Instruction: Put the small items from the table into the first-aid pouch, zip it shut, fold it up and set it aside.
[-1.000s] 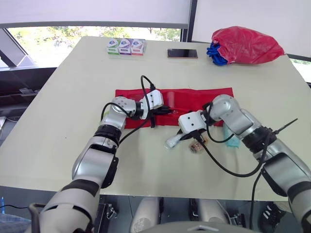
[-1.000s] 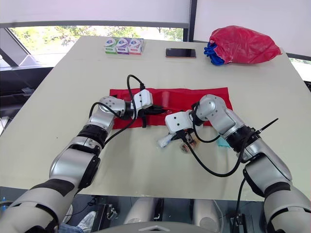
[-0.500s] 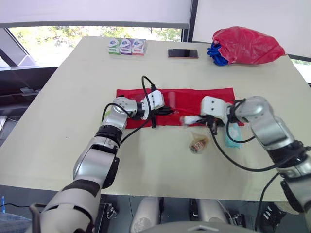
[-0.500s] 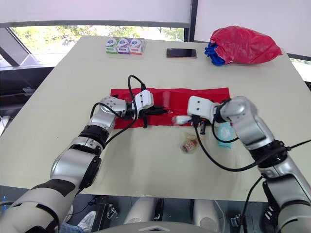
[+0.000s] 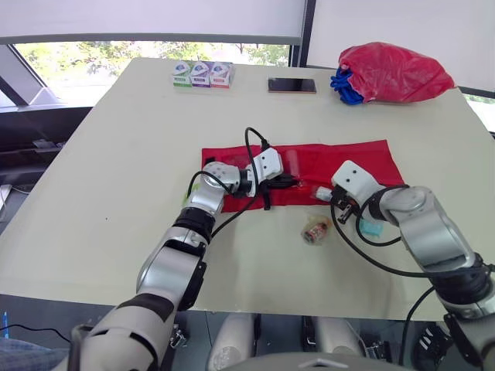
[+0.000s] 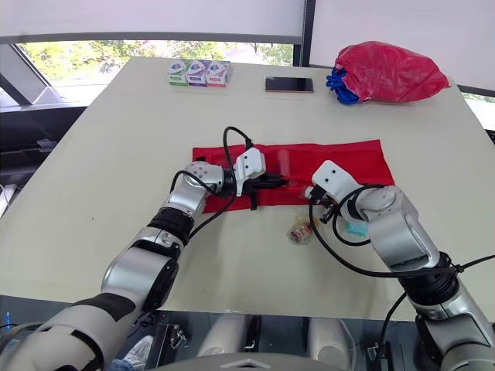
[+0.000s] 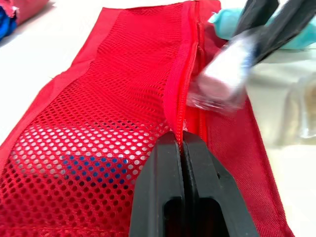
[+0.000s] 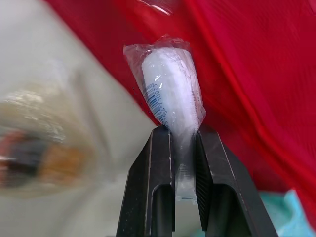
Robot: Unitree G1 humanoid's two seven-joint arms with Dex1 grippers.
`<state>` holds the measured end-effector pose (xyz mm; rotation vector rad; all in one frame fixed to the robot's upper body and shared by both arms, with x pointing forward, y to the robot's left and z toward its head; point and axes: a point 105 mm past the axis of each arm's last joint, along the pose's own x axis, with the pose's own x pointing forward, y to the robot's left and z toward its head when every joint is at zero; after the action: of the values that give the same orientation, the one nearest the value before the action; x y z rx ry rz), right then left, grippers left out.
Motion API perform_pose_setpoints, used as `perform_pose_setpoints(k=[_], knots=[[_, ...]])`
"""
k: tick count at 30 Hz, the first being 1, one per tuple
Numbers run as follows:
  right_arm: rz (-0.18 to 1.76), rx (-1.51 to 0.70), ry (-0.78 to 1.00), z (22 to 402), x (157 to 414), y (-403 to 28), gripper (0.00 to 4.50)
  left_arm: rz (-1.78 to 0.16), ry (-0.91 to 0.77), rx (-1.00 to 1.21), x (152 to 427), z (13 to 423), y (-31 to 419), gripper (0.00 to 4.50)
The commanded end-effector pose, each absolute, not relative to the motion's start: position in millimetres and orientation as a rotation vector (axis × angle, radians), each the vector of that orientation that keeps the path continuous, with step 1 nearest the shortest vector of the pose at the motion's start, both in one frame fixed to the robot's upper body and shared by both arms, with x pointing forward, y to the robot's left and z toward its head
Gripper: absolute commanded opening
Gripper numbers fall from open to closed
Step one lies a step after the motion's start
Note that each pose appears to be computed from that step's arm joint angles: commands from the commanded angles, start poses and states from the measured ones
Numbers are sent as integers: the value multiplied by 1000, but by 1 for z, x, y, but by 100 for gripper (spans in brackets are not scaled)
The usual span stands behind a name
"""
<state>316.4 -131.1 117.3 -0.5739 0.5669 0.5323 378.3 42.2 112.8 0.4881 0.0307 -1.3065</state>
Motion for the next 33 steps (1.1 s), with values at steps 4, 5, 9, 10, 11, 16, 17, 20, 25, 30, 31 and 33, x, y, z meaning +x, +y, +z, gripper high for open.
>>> perform_pose_setpoints(k=[4, 5, 9, 10, 11, 16, 17, 20, 25, 30, 31, 33], knots=[[340, -476, 507, 129, 327, -136, 2, -1337, -34, 482, 372, 126, 26, 0], [336, -460, 502, 128, 328, -132, 2, -1342, -34, 481, 371, 126, 24, 0], [310, -430, 467, 126, 335, -113, 2, -1355, -38, 478, 369, 126, 18, 0], [310, -416, 463, 126, 337, -109, 2, -1358, -40, 477, 369, 127, 18, 0], [303, -394, 453, 127, 340, -105, 2, -1361, -42, 475, 368, 127, 16, 0], [283, -348, 405, 130, 351, -90, 2, -1374, -47, 472, 366, 127, 13, 0], [289, -340, 401, 129, 352, -87, 2, -1375, -47, 472, 366, 128, 12, 0], [307, -339, 389, 129, 353, -85, 100, -1375, -46, 472, 366, 128, 13, 0], [344, -354, 420, 123, 342, -93, 270, -1358, -41, 472, 370, 129, 18, 0], [394, -370, 431, 128, 324, -99, 270, -1333, -34, 474, 375, 130, 22, 0], [405, -380, 431, 130, 319, -101, 270, -1327, -34, 473, 376, 130, 23, 0], [432, -397, 440, 133, 309, -107, 270, -1320, -34, 471, 378, 132, 24, 0]])
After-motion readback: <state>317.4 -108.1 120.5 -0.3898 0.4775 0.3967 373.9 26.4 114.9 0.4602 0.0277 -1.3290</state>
